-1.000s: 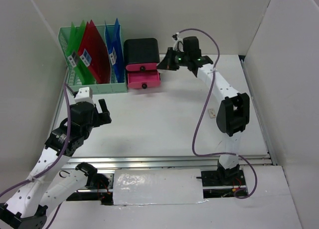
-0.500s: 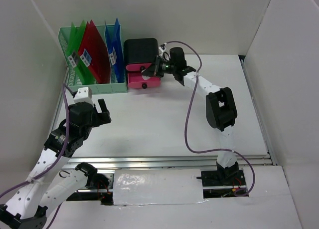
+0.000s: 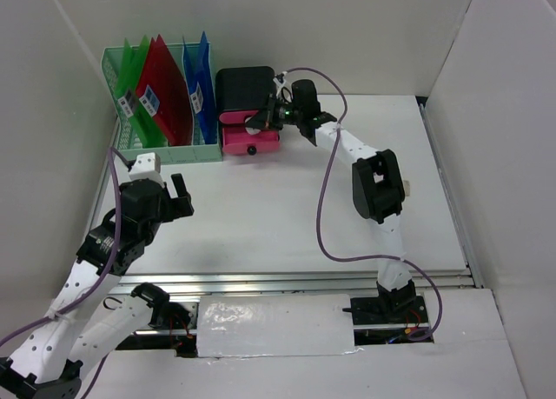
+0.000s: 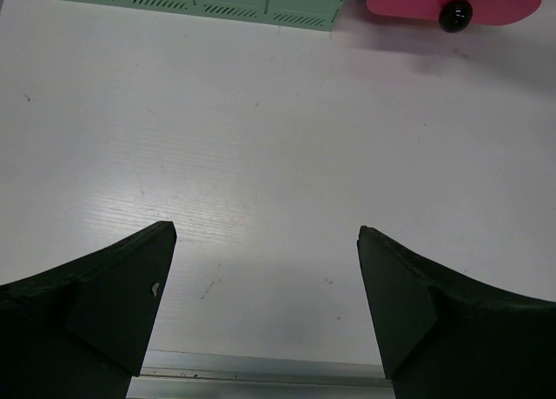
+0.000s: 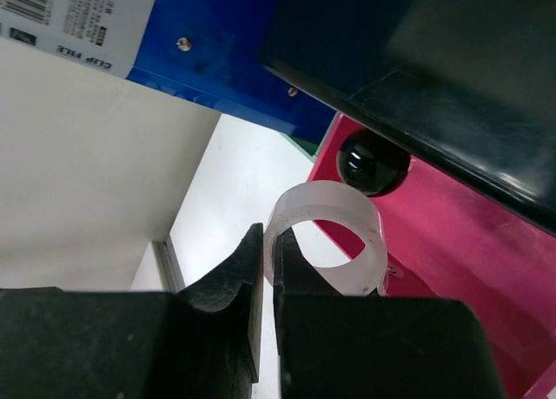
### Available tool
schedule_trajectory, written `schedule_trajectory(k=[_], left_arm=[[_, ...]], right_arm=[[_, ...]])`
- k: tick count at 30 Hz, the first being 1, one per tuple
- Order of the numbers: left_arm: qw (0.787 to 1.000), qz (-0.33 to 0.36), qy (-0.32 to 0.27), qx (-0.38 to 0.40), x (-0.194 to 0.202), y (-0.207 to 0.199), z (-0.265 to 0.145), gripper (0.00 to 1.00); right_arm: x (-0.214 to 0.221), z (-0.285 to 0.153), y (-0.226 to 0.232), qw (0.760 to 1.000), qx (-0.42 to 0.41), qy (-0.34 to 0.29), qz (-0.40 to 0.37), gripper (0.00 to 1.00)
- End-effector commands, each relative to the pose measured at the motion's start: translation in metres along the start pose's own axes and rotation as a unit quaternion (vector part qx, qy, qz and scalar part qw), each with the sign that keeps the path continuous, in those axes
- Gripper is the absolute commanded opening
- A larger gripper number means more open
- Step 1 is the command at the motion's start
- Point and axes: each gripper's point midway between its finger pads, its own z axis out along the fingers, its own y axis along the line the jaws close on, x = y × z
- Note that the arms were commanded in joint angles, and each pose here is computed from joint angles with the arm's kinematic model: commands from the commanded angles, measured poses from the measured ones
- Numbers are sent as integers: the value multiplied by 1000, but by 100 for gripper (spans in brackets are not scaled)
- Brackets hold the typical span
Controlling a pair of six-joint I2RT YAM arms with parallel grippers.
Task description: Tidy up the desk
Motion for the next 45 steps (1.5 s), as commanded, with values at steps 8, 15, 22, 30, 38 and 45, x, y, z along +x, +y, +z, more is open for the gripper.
schedule_trajectory(k=[8, 15, 22, 30, 38, 45], left_arm=[[1000, 1, -19, 18, -9, -5, -2, 100], [1000, 1, -21, 21, -10, -6, -3, 100], [999, 1, -22, 23, -10, -6, -3, 100], [999, 2, -21, 25, -10, -7, -3, 100], [999, 1, -23, 24, -10, -6, -4, 100], [999, 2, -21, 25, -10, -7, -4, 100]], right_arm=[[-3, 7, -6, 999, 11, -7, -31, 14], [-3, 11, -16, 999, 23, -7, -34, 29], [-1, 10, -28, 999, 40, -5, -28, 34], [-6, -2, -7, 999, 25, -18, -39, 38], [-8, -8, -3, 999, 30, -19, -41, 58], [-19, -20, 19, 998, 24, -25, -54, 60]])
